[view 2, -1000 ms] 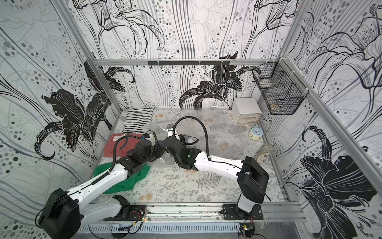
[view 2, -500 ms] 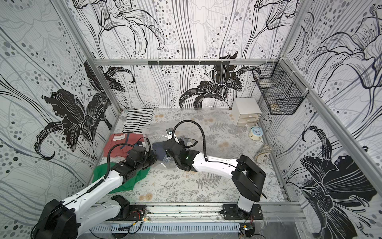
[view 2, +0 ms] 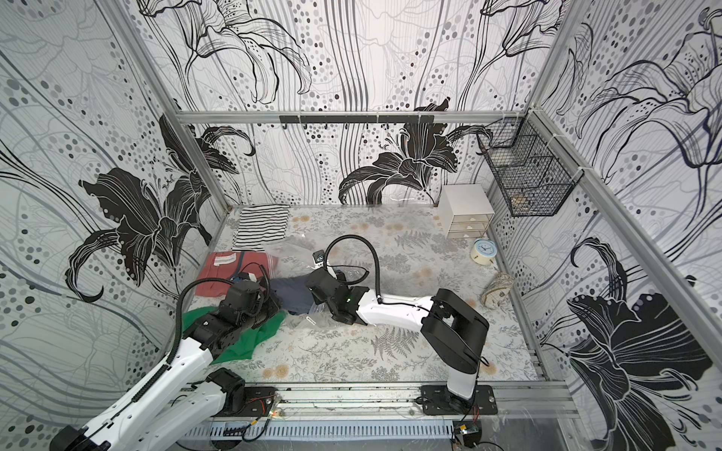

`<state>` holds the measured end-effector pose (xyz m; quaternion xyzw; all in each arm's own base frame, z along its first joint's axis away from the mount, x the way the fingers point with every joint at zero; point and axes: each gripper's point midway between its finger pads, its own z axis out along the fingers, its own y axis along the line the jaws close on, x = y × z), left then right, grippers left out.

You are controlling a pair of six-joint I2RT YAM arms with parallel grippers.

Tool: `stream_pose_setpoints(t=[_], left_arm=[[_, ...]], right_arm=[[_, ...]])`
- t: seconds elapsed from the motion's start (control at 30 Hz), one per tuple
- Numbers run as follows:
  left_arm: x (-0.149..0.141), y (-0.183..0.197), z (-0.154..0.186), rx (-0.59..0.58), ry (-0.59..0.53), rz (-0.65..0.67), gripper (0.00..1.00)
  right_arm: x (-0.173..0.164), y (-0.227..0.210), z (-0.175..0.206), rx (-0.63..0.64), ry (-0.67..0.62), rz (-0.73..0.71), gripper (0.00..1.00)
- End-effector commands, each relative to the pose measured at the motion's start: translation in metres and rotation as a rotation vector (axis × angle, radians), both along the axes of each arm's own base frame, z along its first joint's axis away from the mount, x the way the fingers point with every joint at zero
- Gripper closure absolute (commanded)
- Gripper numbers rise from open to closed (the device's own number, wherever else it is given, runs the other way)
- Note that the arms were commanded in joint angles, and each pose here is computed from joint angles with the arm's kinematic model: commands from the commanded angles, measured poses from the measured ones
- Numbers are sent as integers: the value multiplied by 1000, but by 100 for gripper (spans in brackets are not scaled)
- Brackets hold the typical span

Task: Take the tank top out of the vacuum bag
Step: Take out the tank top from the vacuum bag.

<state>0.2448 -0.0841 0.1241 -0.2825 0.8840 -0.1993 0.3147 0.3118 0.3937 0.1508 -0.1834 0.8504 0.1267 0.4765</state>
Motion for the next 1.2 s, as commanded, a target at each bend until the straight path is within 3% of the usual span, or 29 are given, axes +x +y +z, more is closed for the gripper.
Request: stream_pose_setpoints(t=[0.0,0.03,0.23,0.4,0.47,0.63,1.0,1.17], left_arm=[[-11,9,-17,11,68,43,100],[-10,9,-17,7,65,44,100],[-5,10,-4,7,7,47,60],[0,17,-4,17,36,51,52],[5,24,-4,11,74,74,41],[21,48,-15,-7,164,110,37],[66,45,-42,-5,141,13,28],[70,45,-57,27,180,-1,27]], right_arm=[[3,-6,-1,-12,3,-35,100],[3,-6,0,-12,2,-35,100],[4,-6,2,-7,-5,-33,100],[4,-7,5,0,-11,-32,100],[4,-6,5,1,-11,-30,100],[3,-8,11,14,-22,-30,100],[4,-8,20,25,-42,-26,100],[4,-10,23,25,-52,-32,100]])
